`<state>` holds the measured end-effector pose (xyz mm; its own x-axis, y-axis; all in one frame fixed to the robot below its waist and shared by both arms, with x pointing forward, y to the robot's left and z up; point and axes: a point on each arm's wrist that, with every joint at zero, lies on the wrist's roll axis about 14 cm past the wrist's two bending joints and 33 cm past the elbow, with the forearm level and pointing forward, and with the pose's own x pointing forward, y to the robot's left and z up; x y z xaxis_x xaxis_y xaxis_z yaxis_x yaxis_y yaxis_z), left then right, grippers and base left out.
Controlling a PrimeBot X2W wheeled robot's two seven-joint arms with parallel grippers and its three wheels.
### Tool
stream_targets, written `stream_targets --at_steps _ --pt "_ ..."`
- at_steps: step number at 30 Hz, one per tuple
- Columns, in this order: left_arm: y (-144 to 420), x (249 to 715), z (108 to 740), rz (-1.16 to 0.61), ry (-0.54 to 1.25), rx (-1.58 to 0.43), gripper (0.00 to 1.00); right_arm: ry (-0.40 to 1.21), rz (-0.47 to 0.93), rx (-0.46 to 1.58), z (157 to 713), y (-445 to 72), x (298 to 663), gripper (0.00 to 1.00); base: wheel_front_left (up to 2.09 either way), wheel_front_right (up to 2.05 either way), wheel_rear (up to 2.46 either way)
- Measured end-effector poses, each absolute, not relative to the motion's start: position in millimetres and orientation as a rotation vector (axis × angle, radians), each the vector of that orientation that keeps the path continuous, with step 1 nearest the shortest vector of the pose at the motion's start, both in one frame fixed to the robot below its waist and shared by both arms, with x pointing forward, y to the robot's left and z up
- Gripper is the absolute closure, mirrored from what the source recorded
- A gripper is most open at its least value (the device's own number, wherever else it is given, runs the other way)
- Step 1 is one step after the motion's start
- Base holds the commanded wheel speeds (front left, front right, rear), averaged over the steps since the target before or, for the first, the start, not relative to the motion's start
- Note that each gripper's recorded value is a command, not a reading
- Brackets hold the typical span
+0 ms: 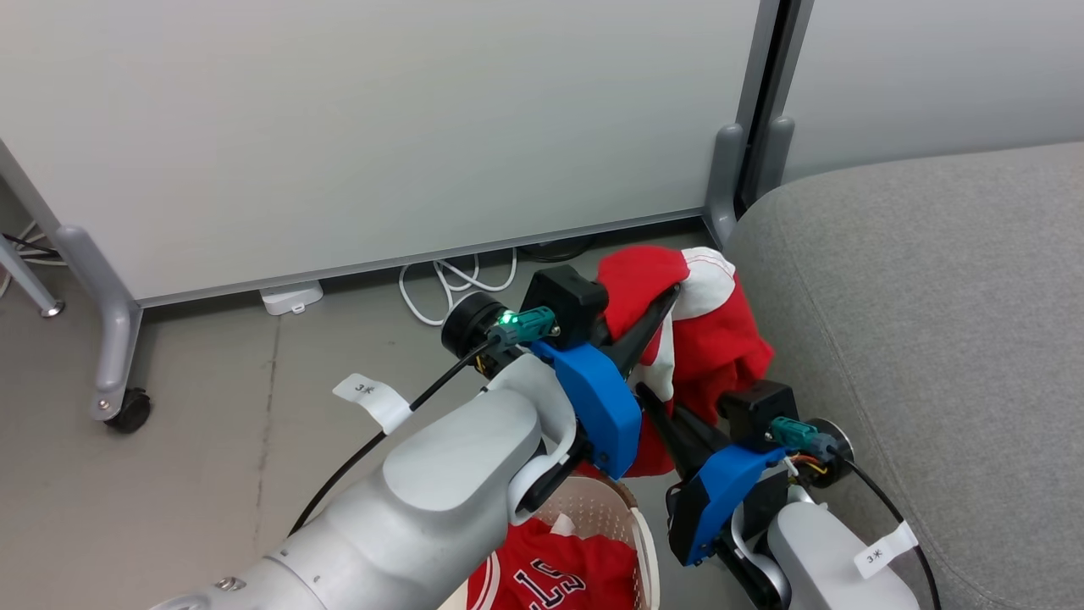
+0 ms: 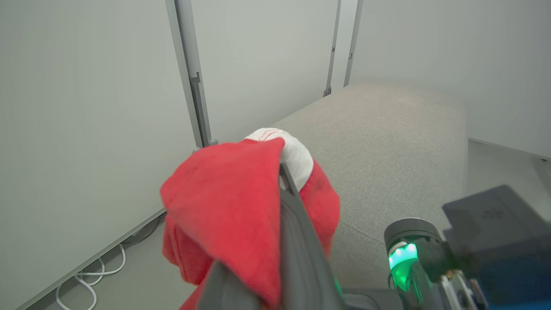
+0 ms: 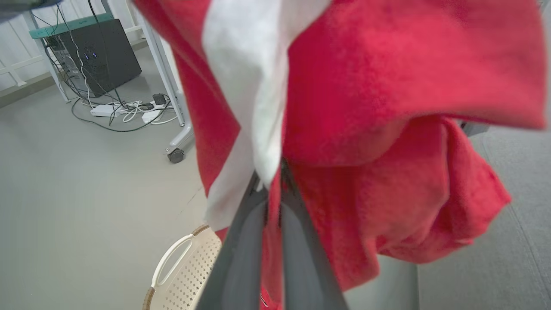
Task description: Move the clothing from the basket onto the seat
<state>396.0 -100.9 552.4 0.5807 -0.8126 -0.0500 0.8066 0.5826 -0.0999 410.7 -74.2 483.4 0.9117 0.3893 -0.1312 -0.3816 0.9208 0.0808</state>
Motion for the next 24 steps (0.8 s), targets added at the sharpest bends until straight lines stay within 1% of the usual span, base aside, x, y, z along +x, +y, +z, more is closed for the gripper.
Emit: stream_targets --at_steps 19,20,21,22,23,24 --pt "-102.1 395.5 547.3 -0.944 0.109 -0.06 1.0 0.14 0.386 0.071 483.5 -77.9 411.6 1.0 0.0 0.0 0.0" --pt "-102.0 396.0 547.2 -0.943 0.109 -0.058 0.78 0.138 0.385 0.073 483.8 -78.3 411.8 1.0 0.0 0.0 0.0" --pt "-101.7 396.3 546.9 -0.941 0.111 -0.059 0.63 0.138 0.383 0.075 483.6 -78.6 411.8 1.0 0.0 0.0 0.0" --pt "-101.5 396.5 546.3 -0.94 0.115 -0.062 0.53 0.137 0.382 0.077 483.6 -79.0 411.8 1.0 0.0 0.0 0.0" --pt "-101.4 396.5 545.6 -0.939 0.118 -0.061 0.22 0.137 0.38 0.079 483.6 -79.3 411.9 1.0 0.0 0.0 0.0" --pt "-101.3 396.5 544.7 -0.939 0.122 -0.06 0.0 0.138 0.38 0.079 483.3 -79.6 411.9 1.0 0.0 0.0 0.0"
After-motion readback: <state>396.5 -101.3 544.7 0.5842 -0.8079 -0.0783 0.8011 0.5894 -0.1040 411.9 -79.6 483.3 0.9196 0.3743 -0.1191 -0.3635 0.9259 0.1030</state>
